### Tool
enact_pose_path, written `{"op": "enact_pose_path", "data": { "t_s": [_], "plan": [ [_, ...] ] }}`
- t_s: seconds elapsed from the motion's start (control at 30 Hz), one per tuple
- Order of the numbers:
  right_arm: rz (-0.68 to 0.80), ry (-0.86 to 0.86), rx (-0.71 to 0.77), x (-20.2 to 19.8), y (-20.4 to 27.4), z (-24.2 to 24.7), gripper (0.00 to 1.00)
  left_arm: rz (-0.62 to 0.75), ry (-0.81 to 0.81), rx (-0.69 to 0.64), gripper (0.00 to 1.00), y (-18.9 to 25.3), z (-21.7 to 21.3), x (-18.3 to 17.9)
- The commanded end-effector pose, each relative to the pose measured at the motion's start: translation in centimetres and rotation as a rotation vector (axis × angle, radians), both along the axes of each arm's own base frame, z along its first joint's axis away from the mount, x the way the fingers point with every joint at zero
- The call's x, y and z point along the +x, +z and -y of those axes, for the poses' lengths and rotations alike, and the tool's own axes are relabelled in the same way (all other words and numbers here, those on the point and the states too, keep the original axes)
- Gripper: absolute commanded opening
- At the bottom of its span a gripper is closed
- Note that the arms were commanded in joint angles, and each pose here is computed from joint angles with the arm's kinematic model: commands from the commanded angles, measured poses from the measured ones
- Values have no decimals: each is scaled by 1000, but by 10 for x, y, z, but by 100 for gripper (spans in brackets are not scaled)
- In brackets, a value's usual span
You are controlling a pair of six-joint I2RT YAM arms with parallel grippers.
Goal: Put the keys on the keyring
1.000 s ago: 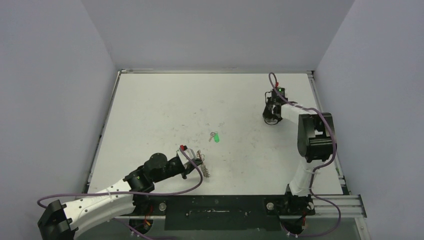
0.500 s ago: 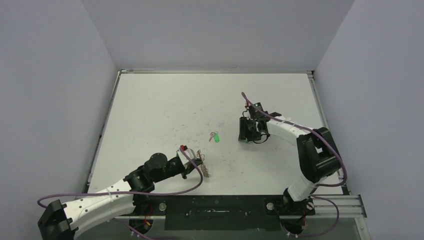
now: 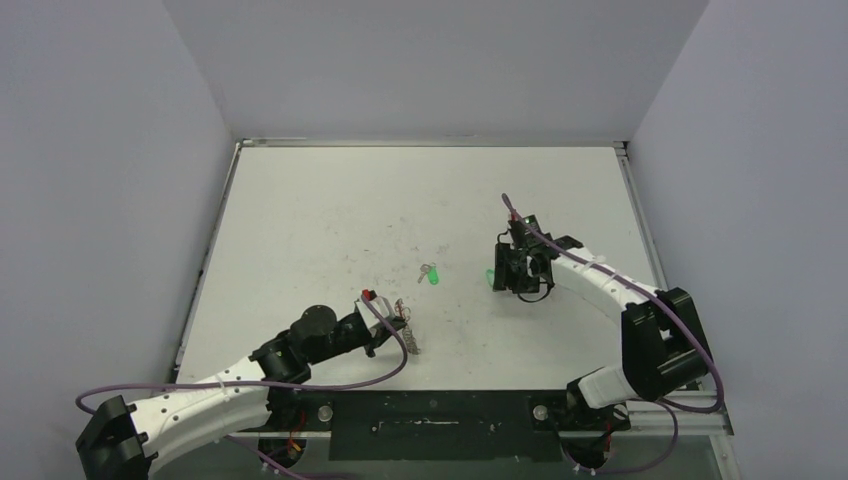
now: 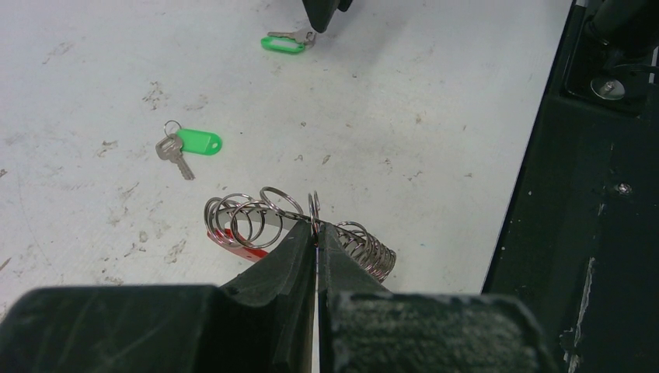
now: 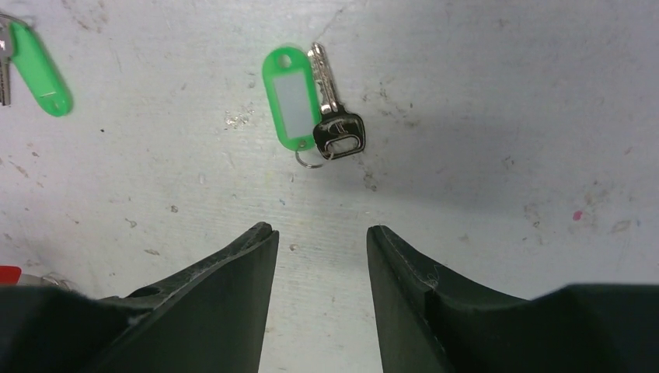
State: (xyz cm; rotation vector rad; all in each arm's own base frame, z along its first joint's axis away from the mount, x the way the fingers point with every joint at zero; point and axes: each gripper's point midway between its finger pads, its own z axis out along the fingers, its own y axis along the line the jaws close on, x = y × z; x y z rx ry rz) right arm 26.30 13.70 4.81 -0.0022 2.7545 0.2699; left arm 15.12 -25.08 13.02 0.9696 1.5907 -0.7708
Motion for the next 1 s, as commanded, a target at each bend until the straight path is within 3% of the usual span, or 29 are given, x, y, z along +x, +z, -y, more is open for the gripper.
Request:
{"op": "enact_pose_path", "data": {
  "t_s": [0.0,0.23,0.77,0.97],
  "plan": [
    [27,-158,49,2,1,4,46,41,-17,-67,0,22,8,1],
    [21,-297,186,9,-15,-3,45,36,-24,-68,0,23,8,-1],
    [9,-270,84,48,-42,-1,50,42,-17,-67,0,26,4,-3],
    [-16,-165,51,56,-45,-13,49,46,-12,-57,0,25,2,-2]
  ]
}}
